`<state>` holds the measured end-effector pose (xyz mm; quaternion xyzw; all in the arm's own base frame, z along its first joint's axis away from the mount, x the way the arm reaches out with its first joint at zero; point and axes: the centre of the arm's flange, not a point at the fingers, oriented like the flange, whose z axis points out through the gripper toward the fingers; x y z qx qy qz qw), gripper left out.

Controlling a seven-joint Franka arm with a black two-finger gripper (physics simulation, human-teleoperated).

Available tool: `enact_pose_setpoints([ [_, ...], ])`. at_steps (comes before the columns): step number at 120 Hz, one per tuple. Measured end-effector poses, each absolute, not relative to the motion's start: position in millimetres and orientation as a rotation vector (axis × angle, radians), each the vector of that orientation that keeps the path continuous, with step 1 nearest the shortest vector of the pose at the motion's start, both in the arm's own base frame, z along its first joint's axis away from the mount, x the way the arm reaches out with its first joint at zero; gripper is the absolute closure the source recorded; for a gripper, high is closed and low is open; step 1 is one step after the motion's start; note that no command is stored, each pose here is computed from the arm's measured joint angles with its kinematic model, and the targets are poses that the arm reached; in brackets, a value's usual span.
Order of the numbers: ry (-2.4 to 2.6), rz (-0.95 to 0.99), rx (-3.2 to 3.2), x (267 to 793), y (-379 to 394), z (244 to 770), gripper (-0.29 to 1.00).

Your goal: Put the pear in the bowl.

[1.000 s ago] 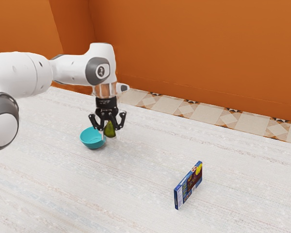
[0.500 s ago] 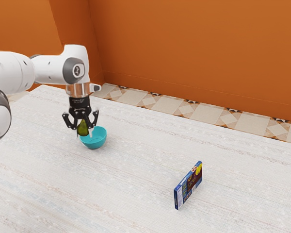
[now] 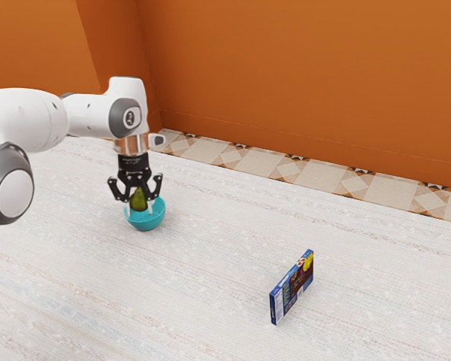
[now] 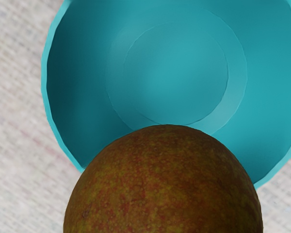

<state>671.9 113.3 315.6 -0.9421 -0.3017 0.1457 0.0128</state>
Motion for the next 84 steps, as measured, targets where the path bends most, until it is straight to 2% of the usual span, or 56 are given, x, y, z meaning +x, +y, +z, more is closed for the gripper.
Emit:
enact_pose_setpoints([
  [20, -0.945, 0.435, -2.954, 675, 111, 316, 0.28],
  [42, -0.934, 0.404, -2.971, 676, 105, 330, 0.12],
  [48, -0.917, 0.359, -2.989, 675, 97, 353, 0.09],
  [56, -0.827, 0.251, -3.034, 666, 71, 408, 0.07],
  [69, -0.569, 0.063, -3.095, 623, 15, 502, 0.04],
  [84, -0.329, -0.071, -3.135, 582, -21, 563, 0.02],
])
